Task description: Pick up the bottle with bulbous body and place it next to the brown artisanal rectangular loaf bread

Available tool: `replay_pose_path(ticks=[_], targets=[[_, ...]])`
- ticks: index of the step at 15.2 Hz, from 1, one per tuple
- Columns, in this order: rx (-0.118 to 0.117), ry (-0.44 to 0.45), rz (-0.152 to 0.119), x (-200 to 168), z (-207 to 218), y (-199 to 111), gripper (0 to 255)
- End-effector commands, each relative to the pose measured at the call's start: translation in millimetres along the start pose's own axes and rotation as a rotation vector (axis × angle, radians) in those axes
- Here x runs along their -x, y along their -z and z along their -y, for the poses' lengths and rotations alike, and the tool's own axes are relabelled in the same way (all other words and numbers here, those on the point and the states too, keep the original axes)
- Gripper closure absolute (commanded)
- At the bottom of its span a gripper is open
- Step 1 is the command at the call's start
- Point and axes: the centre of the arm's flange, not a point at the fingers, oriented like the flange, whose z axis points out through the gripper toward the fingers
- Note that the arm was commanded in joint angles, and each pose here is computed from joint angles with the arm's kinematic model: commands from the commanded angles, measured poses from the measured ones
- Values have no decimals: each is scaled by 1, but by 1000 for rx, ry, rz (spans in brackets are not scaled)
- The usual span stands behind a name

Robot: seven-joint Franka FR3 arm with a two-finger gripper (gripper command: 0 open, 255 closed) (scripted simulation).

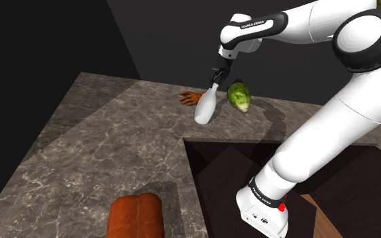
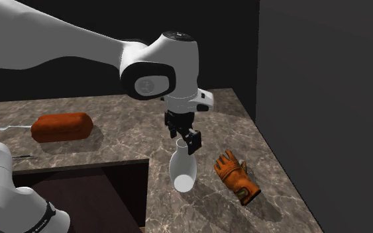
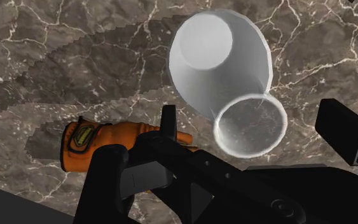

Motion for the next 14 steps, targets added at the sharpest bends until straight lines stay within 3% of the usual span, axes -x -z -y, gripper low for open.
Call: replay_pose_path(ticks=[1,10,11,14], targets=[[0,0,-1,0,0,-11,0],[0,0,-1,0,0,-19,0],[0,0,-1,0,0,-19,255],[0,0,-1,0,0,-19,255]])
